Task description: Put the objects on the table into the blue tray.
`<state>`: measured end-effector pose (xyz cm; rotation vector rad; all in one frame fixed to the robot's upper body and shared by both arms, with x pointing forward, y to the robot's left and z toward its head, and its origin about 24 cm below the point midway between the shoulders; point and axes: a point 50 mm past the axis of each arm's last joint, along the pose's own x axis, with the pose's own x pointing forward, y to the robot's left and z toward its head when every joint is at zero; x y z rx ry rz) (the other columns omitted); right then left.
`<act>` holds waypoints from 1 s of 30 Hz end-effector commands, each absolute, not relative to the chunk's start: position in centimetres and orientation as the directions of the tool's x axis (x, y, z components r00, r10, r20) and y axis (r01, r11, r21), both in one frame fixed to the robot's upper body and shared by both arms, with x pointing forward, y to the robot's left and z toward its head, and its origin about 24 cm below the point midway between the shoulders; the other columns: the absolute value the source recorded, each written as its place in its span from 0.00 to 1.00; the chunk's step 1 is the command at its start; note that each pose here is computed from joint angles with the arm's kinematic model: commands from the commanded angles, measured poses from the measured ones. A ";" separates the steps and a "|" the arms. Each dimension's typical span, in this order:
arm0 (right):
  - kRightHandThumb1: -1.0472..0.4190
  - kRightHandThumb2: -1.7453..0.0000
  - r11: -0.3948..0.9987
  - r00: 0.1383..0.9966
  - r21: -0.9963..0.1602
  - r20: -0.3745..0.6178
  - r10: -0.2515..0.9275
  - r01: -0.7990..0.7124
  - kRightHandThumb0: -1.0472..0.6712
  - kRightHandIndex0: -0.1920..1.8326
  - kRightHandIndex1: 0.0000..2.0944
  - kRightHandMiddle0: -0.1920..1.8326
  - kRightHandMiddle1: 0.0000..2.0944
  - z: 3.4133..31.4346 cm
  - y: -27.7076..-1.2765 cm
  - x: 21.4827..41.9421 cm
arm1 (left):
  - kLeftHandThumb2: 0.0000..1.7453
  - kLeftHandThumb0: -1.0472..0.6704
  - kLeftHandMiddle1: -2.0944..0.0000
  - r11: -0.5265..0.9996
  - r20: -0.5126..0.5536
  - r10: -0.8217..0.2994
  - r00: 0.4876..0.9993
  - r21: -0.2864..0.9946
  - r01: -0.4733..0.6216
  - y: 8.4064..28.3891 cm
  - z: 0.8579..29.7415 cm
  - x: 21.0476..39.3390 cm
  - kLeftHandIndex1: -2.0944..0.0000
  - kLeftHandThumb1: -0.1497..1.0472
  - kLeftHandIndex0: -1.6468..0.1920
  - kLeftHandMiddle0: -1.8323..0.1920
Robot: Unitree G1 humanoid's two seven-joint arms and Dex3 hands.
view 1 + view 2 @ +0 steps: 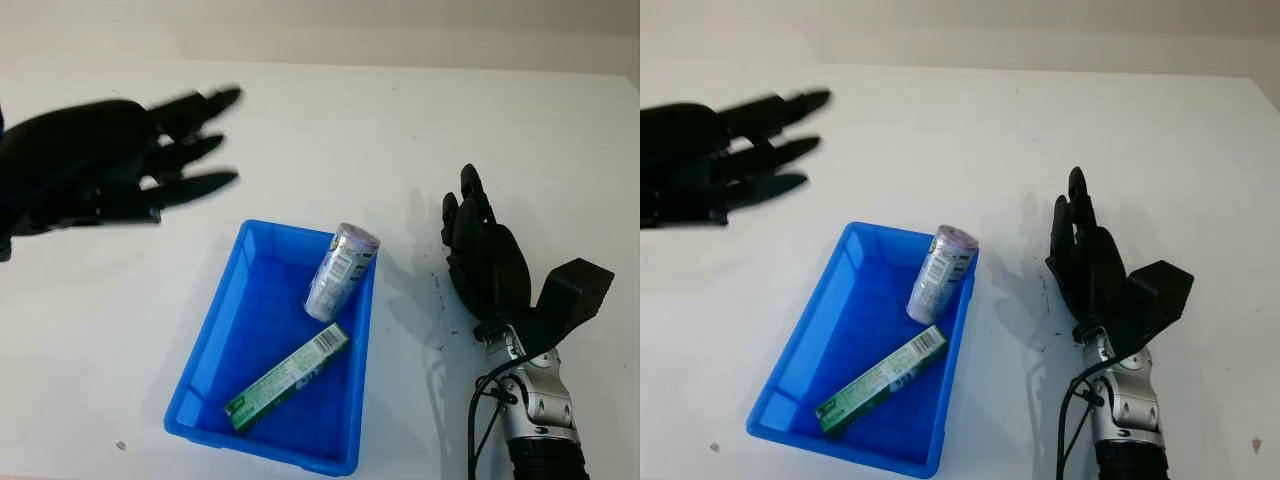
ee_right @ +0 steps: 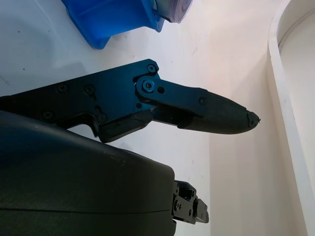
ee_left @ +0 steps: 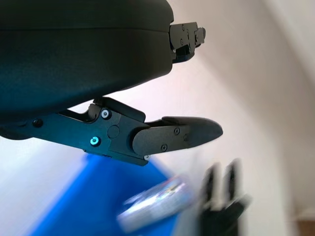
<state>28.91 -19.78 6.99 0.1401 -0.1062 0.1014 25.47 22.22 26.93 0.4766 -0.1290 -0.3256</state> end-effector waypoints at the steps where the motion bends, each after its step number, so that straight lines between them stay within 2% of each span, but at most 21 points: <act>1: 0.00 0.63 0.986 0.988 0.129 0.130 0.089 -0.106 0.14 0.00 0.00 0.00 0.00 7.3 -20.0 28.6 | 0.32 0.23 0.97 0.892 0.110 -0.271 0.956 0.403 0.207 23.0 26.0 26.0 0.96 1.00 0.93 0.94; 4: 0.00 0.63 0.984 0.986 0.140 0.144 0.087 -0.107 0.14 0.00 0.00 0.00 0.00 7.5 -20.0 28.6 | 0.33 0.22 0.97 0.945 0.226 -0.133 0.965 0.321 0.055 24.2 24.1 27.0 0.96 1.00 0.92 0.92; 6: 0.00 0.62 0.985 0.984 0.143 0.160 0.078 -0.101 0.14 0.00 0.00 0.00 0.00 7.8 -20.1 28.6 | 0.35 0.21 0.98 0.968 0.270 -0.046 0.962 0.251 -0.024 25.0 22.5 27.8 0.98 1.00 0.95 0.94; 11: 0.00 0.62 0.989 0.978 0.121 0.202 0.057 -0.082 0.15 0.00 0.00 0.00 0.00 8.9 -20.6 29.0 | 0.38 0.19 0.99 0.962 0.300 0.041 0.953 0.245 -0.118 26.1 19.6 29.2 1.00 1.00 1.00 0.99; 18: 0.00 0.61 0.996 0.967 0.050 0.247 0.059 -0.074 0.15 0.00 0.00 0.00 0.00 11.3 -21.3 29.9 | 0.40 0.17 1.00 0.966 0.222 0.086 0.971 0.220 -0.136 25.4 15.8 31.2 1.00 1.00 1.00 1.00; 30: 0.00 0.60 0.996 0.971 -0.062 0.226 0.072 -0.060 0.15 0.00 0.00 0.00 0.00 13.2 -21.6 30.5 | 0.41 0.17 1.00 0.976 0.152 0.107 0.983 0.172 -0.133 24.9 13.9 32.1 1.00 1.00 1.00 1.00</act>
